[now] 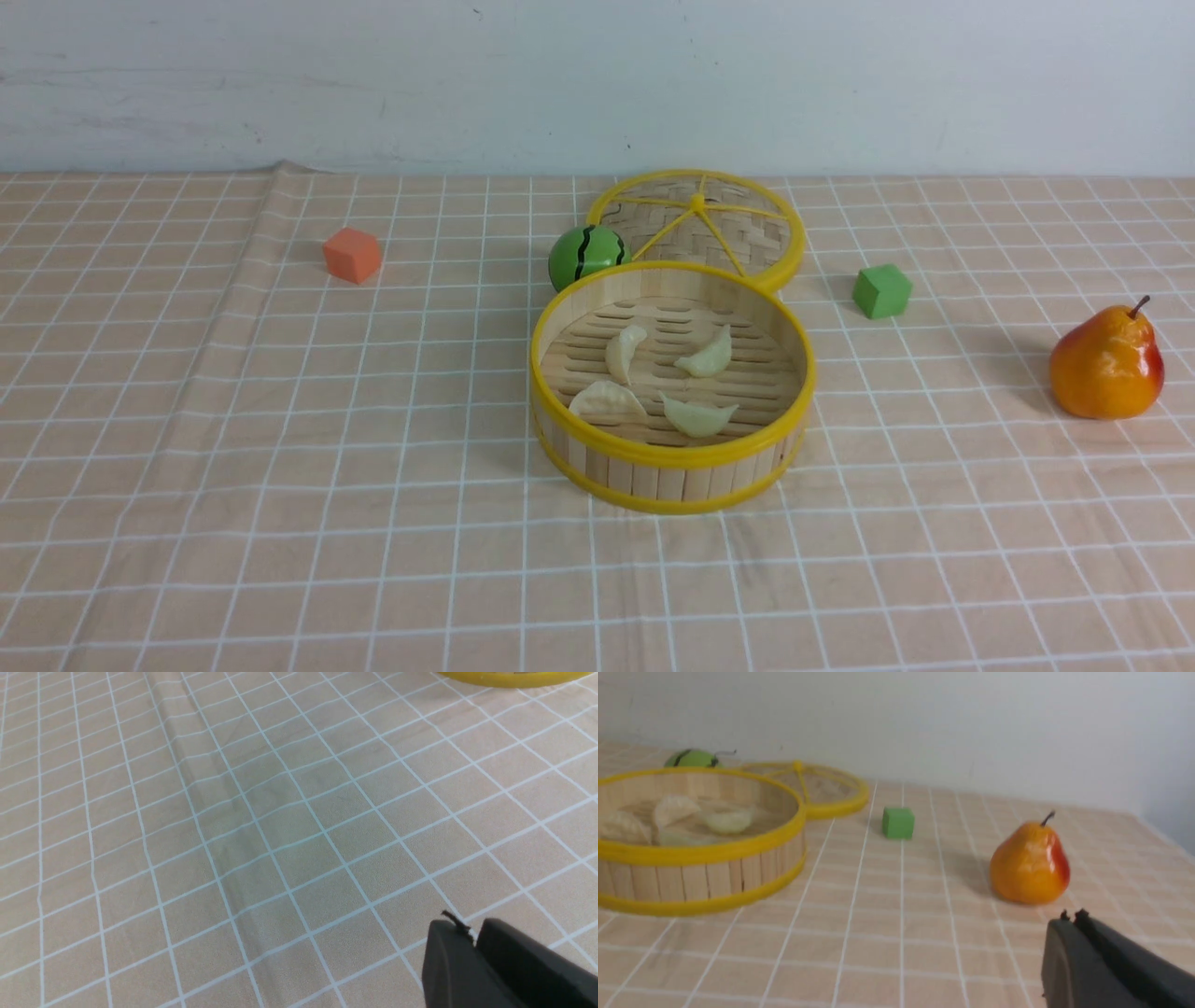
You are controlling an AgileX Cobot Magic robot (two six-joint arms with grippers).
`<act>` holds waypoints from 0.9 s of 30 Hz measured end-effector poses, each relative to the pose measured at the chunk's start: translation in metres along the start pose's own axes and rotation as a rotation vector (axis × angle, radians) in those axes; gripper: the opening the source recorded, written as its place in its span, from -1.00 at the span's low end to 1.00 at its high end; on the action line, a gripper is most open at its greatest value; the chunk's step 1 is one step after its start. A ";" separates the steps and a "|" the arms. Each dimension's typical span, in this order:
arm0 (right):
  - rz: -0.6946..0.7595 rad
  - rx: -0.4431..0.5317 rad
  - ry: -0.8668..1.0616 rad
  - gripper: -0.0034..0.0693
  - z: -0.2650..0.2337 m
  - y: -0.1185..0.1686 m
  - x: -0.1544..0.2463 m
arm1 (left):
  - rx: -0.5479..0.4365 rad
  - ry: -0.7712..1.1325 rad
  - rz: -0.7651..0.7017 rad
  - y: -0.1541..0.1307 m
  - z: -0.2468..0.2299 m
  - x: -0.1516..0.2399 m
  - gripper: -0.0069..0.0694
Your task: Put the dumplings into the steamer on the table with the brown tablecloth.
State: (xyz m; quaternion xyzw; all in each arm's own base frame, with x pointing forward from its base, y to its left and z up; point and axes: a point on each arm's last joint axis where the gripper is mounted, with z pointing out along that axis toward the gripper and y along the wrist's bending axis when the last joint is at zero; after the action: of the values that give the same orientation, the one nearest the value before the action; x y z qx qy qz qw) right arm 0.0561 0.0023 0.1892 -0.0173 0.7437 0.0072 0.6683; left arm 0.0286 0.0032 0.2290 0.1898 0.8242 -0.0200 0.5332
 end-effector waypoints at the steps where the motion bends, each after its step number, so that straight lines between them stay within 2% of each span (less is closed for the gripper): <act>1: 0.012 0.000 0.019 -0.91 0.000 0.000 0.002 | 0.000 0.000 0.000 0.000 0.000 0.000 -0.61; 3: 0.093 -0.003 0.143 -0.91 -0.001 0.001 0.013 | 0.000 0.000 0.000 0.000 0.000 0.000 -0.60; 8: 0.195 0.005 0.196 -0.91 -0.002 0.001 0.016 | 0.000 0.000 0.000 0.000 0.000 0.000 -0.59; 27: 0.220 0.008 0.206 -0.90 -0.003 0.001 0.016 | 0.000 0.000 0.000 0.000 0.000 0.000 -0.55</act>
State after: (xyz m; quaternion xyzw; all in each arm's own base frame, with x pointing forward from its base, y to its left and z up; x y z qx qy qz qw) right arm 0.0518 0.0032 0.1735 0.0664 0.8056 0.0757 0.5838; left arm 0.0286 0.0032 0.2290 0.1898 0.8242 -0.0200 0.5331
